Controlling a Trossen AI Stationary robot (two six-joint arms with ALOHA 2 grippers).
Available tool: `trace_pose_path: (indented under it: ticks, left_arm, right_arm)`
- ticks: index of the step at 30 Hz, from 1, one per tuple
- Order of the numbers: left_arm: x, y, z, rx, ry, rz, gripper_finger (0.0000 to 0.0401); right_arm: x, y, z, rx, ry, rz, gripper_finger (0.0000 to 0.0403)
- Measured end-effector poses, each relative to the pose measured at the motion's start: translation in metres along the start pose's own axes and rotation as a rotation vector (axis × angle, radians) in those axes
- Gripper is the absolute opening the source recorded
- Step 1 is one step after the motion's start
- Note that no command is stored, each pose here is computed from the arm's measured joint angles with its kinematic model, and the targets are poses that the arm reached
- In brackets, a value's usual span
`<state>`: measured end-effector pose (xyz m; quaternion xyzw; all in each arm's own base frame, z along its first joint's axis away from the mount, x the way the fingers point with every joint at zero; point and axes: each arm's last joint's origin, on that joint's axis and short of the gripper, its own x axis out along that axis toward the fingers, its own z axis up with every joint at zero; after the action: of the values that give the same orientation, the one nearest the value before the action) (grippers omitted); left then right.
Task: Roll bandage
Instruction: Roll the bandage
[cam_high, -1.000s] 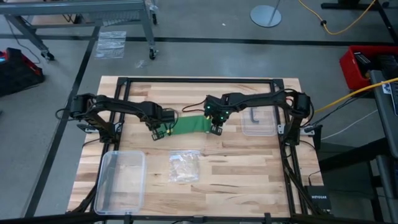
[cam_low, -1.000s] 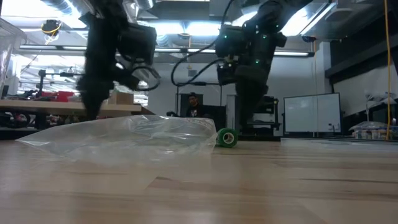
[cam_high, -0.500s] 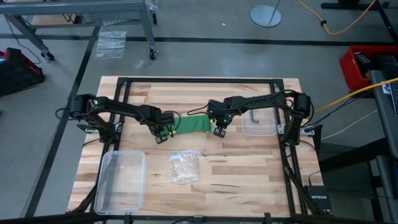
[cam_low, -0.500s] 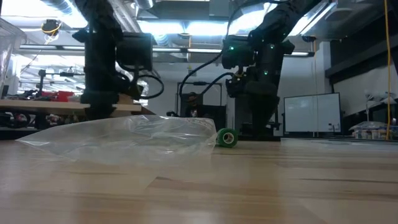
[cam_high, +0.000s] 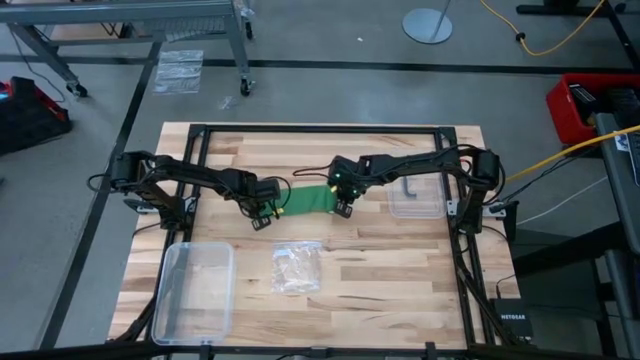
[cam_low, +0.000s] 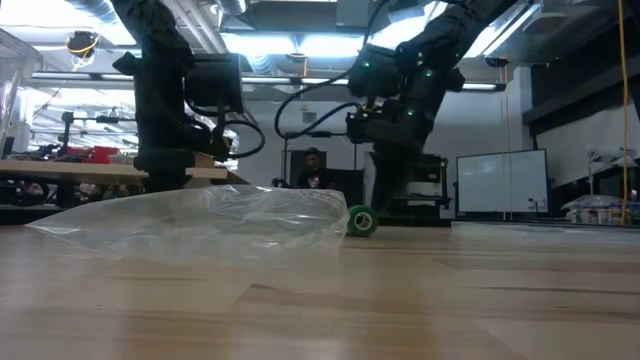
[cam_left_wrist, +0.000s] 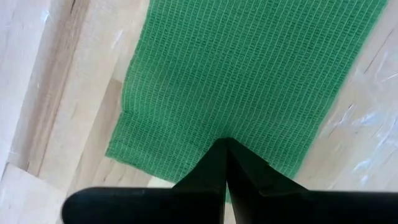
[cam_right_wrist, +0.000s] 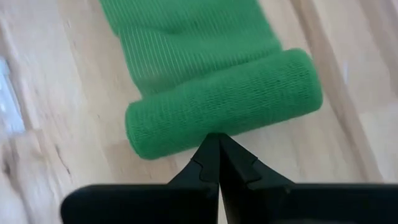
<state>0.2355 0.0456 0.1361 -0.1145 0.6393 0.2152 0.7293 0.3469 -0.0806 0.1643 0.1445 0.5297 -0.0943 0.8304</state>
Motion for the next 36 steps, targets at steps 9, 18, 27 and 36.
trace_pose_path:
  ticks: [9,18,27,36]
  left_arm:
    - [0.0,0.006,-0.011,0.027,0.102,0.097,0.0]
    - [0.0,0.012,-0.013,0.016,0.137,0.125,0.0]
    - [0.001,0.012,-0.013,0.019,0.134,0.124,0.0]
    - [0.001,0.012,-0.013,0.019,0.133,0.123,0.0]
  right_arm:
    - [-0.002,0.003,0.018,0.01,-0.184,0.04,0.0]
    - [-0.003,0.0,0.009,0.066,-0.099,-0.047,0.0]
    - [0.004,-0.001,0.009,0.119,-0.19,-0.04,0.0]
    - [0.034,-0.001,0.01,0.16,-0.22,0.05,0.0]
